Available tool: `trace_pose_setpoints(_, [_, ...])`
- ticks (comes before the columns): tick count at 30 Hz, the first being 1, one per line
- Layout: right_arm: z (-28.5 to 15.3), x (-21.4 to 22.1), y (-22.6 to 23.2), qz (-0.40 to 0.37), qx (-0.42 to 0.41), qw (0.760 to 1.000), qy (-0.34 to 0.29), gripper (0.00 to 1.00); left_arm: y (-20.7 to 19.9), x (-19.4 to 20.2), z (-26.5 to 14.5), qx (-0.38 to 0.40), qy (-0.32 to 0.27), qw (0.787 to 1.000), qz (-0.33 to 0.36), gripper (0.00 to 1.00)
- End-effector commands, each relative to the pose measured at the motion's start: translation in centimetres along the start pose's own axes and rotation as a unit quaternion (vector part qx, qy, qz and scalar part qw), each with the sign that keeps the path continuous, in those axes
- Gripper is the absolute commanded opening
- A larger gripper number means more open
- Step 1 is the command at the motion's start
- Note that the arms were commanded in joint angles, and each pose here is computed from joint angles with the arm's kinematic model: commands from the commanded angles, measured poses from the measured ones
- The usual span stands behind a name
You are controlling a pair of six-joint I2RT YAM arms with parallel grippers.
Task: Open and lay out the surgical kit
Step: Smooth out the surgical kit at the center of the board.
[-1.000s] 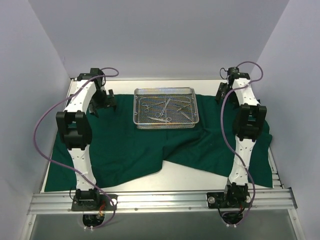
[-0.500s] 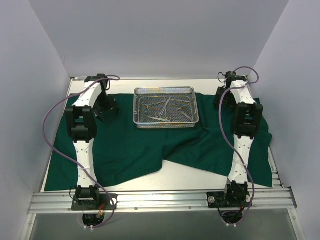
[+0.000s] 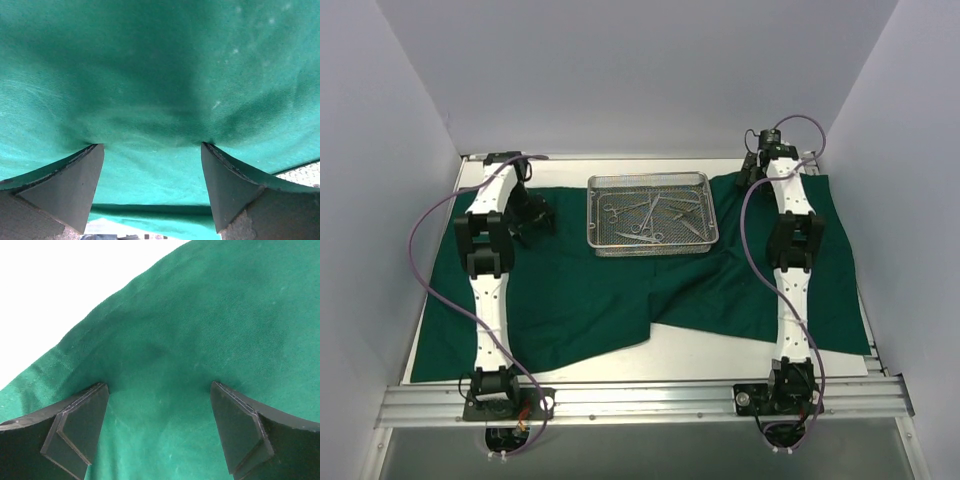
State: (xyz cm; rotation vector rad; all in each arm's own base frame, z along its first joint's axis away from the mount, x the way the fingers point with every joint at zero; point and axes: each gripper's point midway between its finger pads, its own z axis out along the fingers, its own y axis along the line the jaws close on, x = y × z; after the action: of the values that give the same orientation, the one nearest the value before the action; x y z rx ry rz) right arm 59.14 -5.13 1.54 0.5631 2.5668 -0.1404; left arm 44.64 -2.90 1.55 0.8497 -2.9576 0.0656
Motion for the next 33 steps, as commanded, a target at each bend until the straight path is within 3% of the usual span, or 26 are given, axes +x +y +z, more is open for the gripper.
trace_pose_setpoints(1, [1.8, -1.2, 0.6, -0.004, 0.001, 0.999, -0.036, 0.84, 0.0, -4.3, 1.9, 0.020, -0.051, 0.998, -0.011, 0.88])
trace_pose_setpoints(4, [-1.1, -4.4, 2.4, -0.023, -0.026, 0.996, -0.085, 0.84, -0.1, -5.7, -0.1, 0.032, -0.085, 0.996, -0.001, 0.89])
trace_pose_setpoints(10, [-14.3, -10.1, 0.2, 0.021, -0.030, 0.984, -0.174, 0.88, 0.4, -6.2, -7.5, 0.038, -0.164, 0.986, 0.011, 0.90])
trace_pose_setpoints(12, [-15.2, -8.2, -1.5, 0.032, -0.019, 0.989, -0.143, 0.89, 0.9, -5.5, -8.4, 0.020, -0.172, 0.985, 0.022, 0.90])
trace_pose_setpoints(13, [-18.4, -8.3, -2.7, 0.053, -0.022, 0.986, -0.153, 0.89, 1.5, -5.0, -9.1, 0.008, -0.176, 0.984, 0.025, 0.94])
trace_pose_setpoints(14, [-18.8, -7.4, -4.9, 0.080, -0.014, 0.987, -0.138, 0.89, 1.7, -4.6, -9.4, -0.001, -0.180, 0.983, 0.033, 0.96])
trace_pose_setpoints(15, [-17.2, -3.8, -6.2, 0.093, -0.002, 0.992, -0.083, 0.89, 2.0, -4.3, -9.6, -0.013, -0.184, 0.982, 0.039, 0.96])
trace_pose_setpoints(17, [-19.7, -0.9, -8.4, 0.130, -0.003, 0.990, -0.050, 0.88, 2.3, -3.3, -10.1, -0.016, -0.189, 0.980, 0.050, 0.97])
trace_pose_setpoints(18, [-18.1, 3.6, -9.3, 0.129, 0.013, 0.992, 0.006, 0.88, 2.3, -2.9, -10.2, -0.008, -0.189, 0.981, 0.053, 0.97])
trace_pose_setpoints(19, [-20.3, 4.7, -9.8, 0.133, 0.009, 0.991, 0.002, 0.86, 2.3, -2.5, -11.3, 0.002, -0.198, 0.979, 0.053, 0.97])
trace_pose_setpoints(25, [-22.3, 15.6, -12.9, 0.148, 0.030, 0.987, 0.055, 0.76, -0.6, 0.8, -11.3, 0.045, -0.191, 0.977, 0.087, 0.96])
trace_pose_setpoints(33, [-19.3, 23.4, -13.2, 0.155, 0.041, 0.976, 0.150, 0.80, -1.9, 2.5, -10.8, 0.057, -0.179, 0.976, 0.107, 0.96])
